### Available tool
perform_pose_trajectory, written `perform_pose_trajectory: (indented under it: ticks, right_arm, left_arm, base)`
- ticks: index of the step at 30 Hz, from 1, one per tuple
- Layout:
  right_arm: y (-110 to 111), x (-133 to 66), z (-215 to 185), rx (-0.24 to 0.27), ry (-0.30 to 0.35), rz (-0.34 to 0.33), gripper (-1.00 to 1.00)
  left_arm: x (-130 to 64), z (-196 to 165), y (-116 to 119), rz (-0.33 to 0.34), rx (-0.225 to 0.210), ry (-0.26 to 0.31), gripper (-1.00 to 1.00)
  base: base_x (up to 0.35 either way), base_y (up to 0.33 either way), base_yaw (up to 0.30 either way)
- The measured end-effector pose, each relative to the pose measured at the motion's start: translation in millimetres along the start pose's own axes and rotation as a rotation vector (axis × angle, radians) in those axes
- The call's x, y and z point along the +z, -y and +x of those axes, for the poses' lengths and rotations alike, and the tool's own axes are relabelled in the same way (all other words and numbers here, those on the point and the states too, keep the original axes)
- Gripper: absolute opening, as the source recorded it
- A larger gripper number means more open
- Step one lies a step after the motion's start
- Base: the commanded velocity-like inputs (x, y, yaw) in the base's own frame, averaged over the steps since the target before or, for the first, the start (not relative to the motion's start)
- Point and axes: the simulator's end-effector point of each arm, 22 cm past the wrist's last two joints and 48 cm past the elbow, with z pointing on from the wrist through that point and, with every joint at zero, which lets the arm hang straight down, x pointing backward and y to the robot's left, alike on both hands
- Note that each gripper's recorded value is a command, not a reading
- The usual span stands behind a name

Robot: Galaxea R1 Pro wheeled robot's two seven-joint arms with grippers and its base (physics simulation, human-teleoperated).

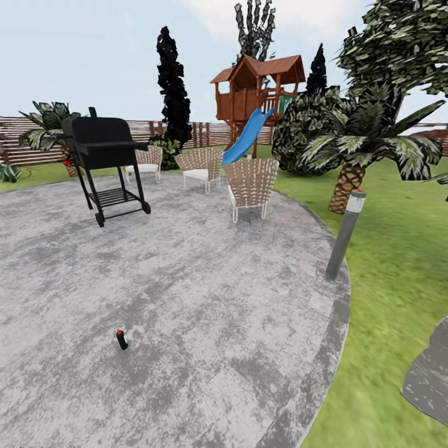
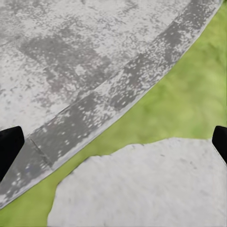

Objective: In the garden, pick up the pesticide atomizer on the floor and spray pesticide onto both trees until each tree trunk is fully covered.

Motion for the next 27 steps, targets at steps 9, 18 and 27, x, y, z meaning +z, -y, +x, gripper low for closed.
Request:
perform_pose_trajectory:
  ticks: [9, 18, 27]
  right_arm:
    - [0.0, 0.0, 0.0, 0.000, 0.000, 0.000, 1.00]
    - [0.0, -0.1, 0.0, 0.000, 0.000, 0.000, 1.00]
    - [-0.1, -0.1, 0.0, 0.000, 0.000, 0.000, 1.00]
  left_arm:
    - [-0.4, 1.0, -0.3, -0.001, -0.001, -0.001, 1.00]
    - [-0.4, 0.7, -1.6, -0.003, 0.000, -0.001, 1.00]
    - [-0.4, -1.0, -1.6, -0.003, 0.000, 0.007, 1.00]
  base:
    - [0.206, -0.224, 0.278]
    - [0.254, -0.177, 0.278]
    - [0.297, -0.121, 0.278]
